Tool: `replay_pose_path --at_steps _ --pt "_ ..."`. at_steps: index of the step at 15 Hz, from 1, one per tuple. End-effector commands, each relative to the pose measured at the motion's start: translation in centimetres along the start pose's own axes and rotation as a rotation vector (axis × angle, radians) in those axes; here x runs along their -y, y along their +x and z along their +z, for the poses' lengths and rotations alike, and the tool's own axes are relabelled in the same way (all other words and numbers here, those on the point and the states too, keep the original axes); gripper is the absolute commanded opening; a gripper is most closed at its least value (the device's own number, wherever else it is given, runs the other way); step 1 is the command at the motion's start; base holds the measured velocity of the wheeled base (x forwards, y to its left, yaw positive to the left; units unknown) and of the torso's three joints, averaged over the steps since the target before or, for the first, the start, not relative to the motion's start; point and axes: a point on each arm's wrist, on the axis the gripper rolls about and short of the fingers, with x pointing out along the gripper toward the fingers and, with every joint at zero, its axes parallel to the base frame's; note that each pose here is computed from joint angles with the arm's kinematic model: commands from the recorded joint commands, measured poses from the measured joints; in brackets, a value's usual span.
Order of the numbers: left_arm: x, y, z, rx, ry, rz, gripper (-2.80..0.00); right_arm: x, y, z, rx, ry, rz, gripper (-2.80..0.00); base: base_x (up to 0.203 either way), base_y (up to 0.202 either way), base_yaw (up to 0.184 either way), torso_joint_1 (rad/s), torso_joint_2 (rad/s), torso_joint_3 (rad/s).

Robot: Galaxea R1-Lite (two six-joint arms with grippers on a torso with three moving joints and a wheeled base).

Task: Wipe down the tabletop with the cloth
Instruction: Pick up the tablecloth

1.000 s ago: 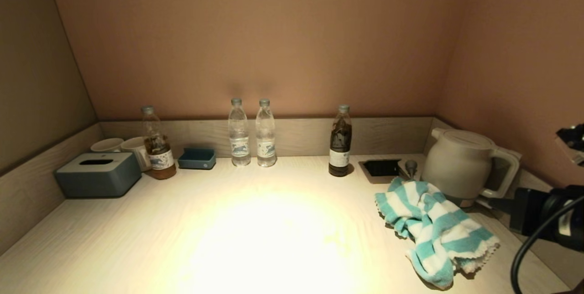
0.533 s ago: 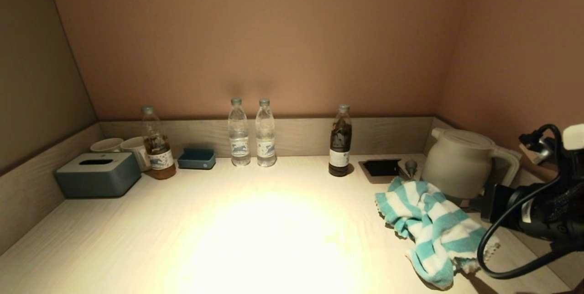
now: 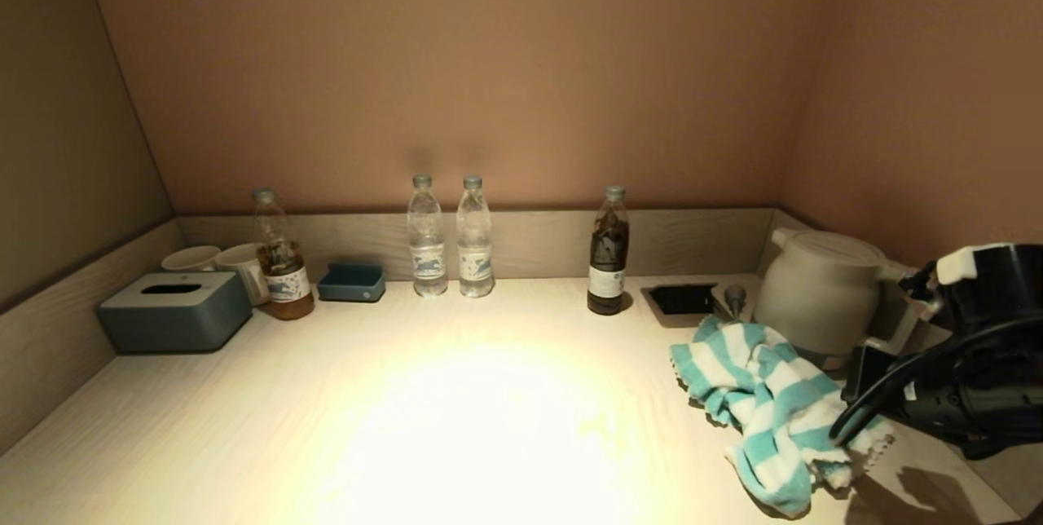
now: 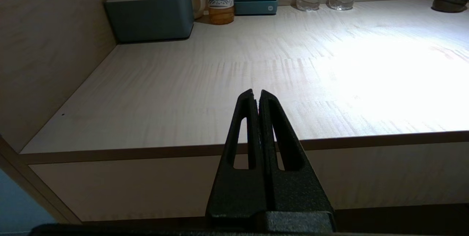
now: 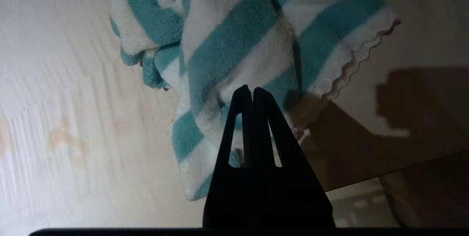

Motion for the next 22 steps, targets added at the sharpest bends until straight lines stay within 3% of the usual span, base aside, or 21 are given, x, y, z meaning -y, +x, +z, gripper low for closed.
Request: replay_pose_path --at_steps 1,13,14,22 --pt "0.0 0.0 0.0 0.0 0.0 0.0 -2.8 0.6 2.3 0.1 -0.052 0.035 -0.011 -2.8 0.0 0.0 0.0 0.0 0.0 0.0" --pt "0.0 0.0 0.0 0.0 0.0 0.0 -2.8 0.7 4.3 0.8 -0.034 0.056 0.001 -2.8 0.0 0.0 0.0 0.0 0.0 0.0" --pt "0.0 0.0 0.0 0.0 0.0 0.0 -2.8 0.7 4.3 0.9 -0.034 0.056 0.001 0.0 0.0 0.0 0.0 0.0 0.0 0.0" --pt "0.0 0.0 0.0 0.0 0.0 0.0 -2.8 0.1 4.2 0.7 -0.036 0.037 0.02 0.0 0.0 0.0 0.0 0.0 0.0 0.0"
